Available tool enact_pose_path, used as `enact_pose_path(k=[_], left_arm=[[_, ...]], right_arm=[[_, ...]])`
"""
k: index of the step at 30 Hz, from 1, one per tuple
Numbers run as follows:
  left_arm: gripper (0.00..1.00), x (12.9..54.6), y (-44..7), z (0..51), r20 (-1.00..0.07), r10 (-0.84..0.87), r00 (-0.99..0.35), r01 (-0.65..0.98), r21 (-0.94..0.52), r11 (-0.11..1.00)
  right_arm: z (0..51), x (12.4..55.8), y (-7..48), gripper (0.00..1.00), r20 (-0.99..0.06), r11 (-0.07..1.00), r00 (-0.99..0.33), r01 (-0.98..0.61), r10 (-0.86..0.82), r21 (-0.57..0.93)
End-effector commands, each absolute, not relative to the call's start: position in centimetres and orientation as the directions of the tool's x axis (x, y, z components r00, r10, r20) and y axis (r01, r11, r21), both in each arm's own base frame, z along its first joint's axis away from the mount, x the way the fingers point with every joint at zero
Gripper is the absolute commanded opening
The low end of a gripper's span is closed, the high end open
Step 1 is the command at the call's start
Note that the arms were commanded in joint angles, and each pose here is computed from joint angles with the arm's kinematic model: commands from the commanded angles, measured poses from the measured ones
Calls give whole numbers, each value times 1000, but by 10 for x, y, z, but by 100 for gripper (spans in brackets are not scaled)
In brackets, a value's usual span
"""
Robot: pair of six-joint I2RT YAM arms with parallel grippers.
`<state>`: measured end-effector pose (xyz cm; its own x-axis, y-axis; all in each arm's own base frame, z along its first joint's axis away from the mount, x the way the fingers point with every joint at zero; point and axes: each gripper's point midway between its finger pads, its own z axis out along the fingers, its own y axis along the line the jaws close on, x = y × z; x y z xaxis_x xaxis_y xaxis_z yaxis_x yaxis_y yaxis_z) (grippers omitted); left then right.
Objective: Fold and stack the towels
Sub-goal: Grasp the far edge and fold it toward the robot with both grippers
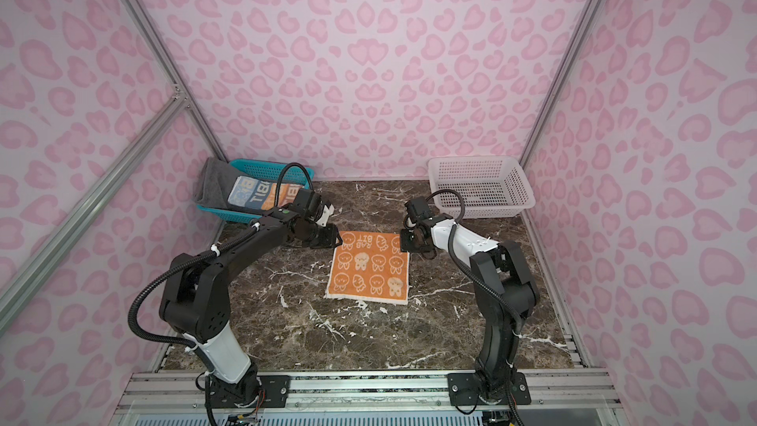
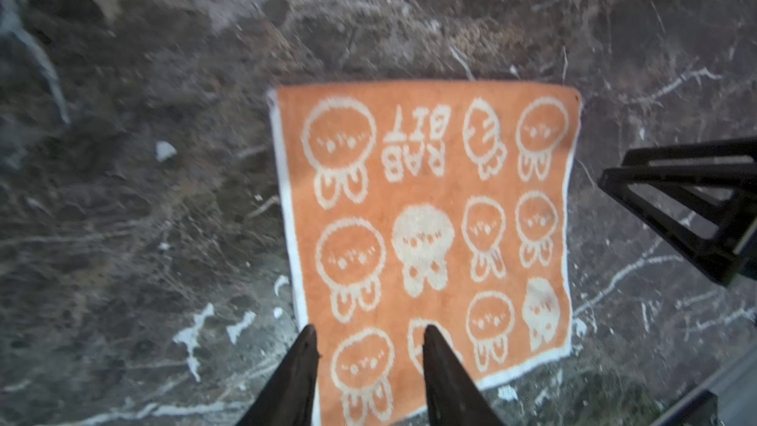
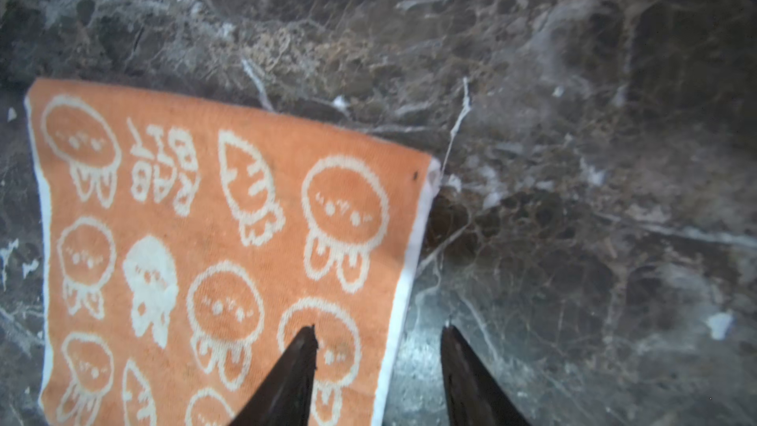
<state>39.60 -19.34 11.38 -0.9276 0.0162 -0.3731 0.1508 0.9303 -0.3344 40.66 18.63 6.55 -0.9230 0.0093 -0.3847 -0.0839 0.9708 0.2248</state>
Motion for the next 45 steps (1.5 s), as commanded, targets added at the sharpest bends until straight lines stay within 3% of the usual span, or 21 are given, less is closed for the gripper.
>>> enact_pose_path(k=[1,5,14,20,30,34,45], left_arm=[[47,430,-184,114,-418,-56,-907,90,-323,942],[48,457,-187,99,-401,-42,-915,100,-328,939],[43,468,-200,50,-297,13,-955,122,-351,928],[43,464,-200,30,-251,36,-967,125,-349,929],[37,475,-202,12,-247,3,-969,94,-357,929],[3,481,-204,9,-246,1,-969,93,-365,927],[3,489,-206,64,-353,-8,-936,147,-411,899]], right_arm=[[62,423,181,49,-396,974,-917,-37,56,223],[49,433,179,40,-377,972,-922,-3,88,234],[32,450,184,45,-351,963,-928,28,125,270],[26,455,189,42,-332,956,-934,32,133,291],[18,462,192,40,-327,956,-936,30,129,291],[19,465,198,30,-326,951,-938,13,119,310],[58,476,206,0,-415,944,-910,-113,28,311]])
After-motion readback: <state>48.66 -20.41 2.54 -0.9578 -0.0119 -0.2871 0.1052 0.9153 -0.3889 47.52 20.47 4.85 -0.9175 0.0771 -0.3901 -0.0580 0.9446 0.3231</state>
